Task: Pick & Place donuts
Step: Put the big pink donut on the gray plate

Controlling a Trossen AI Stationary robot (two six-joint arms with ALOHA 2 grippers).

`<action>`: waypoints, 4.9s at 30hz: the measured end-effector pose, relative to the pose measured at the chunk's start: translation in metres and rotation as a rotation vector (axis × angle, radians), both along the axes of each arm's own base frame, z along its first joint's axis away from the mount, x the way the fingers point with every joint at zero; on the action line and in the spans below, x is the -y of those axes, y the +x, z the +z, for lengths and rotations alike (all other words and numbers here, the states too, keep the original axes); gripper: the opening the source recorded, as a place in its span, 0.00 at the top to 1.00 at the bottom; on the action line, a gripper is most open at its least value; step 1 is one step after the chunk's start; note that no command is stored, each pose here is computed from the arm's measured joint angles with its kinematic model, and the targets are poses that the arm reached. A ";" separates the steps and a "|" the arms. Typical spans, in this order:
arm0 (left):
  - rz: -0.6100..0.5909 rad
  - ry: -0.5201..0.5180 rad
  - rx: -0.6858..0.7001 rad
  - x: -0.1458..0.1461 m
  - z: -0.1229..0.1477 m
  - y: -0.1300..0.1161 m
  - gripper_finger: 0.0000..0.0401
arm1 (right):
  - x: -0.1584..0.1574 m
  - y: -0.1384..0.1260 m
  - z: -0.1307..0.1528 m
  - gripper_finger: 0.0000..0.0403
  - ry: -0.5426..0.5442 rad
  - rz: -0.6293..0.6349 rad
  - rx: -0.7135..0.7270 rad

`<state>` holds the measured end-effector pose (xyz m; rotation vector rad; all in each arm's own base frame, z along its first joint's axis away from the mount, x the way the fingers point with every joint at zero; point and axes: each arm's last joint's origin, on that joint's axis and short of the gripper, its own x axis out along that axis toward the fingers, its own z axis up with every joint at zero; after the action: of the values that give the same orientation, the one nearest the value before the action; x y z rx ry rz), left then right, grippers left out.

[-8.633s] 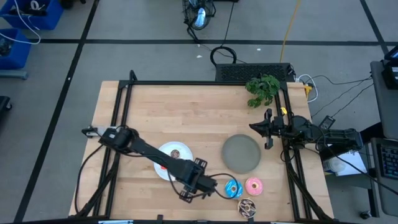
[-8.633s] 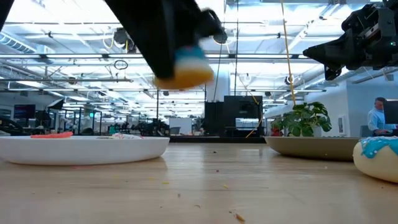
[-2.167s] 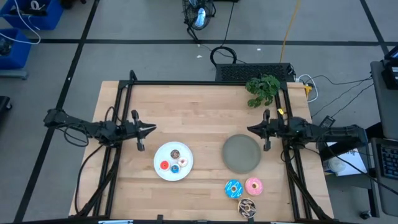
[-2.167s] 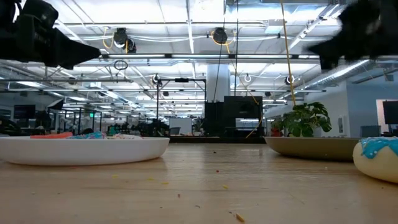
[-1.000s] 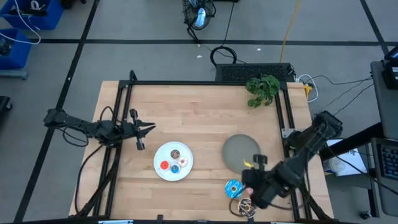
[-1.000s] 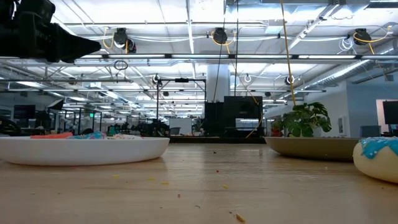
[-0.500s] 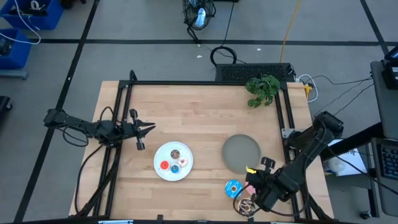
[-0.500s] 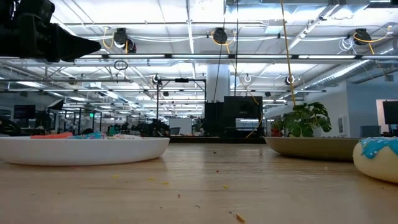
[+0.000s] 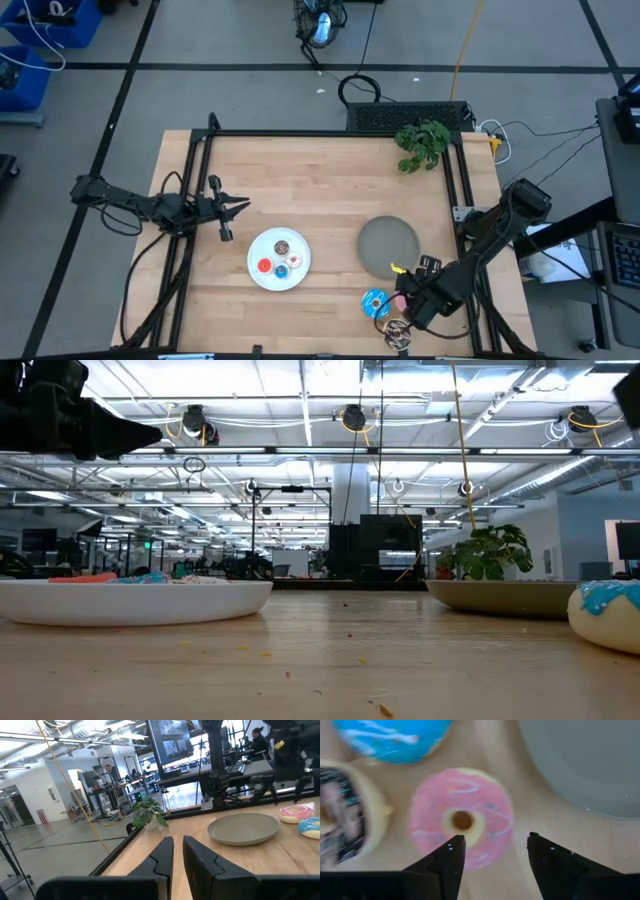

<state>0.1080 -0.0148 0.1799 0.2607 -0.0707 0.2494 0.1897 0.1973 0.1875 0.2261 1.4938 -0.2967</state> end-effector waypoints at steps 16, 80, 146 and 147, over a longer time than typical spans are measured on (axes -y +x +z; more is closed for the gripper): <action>0.002 0.013 0.000 0.000 0.000 0.000 0.88 | 0.007 -0.007 -0.040 0.50 0.091 -0.044 0.045; 0.019 0.033 -0.030 0.000 -0.002 0.000 0.88 | 0.144 0.070 0.139 0.98 0.050 -0.070 0.269; 0.026 -0.004 -0.020 -0.001 -0.002 0.000 0.88 | 0.205 0.041 -0.033 0.88 0.130 -0.247 0.121; 0.026 -0.004 -0.020 -0.001 -0.002 0.000 0.88 | 0.205 0.041 -0.033 0.85 0.130 -0.247 0.122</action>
<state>0.1081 -0.0141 0.1779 0.2598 -0.0468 0.2726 0.2310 -0.0077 0.1547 0.5265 1.3661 -0.3767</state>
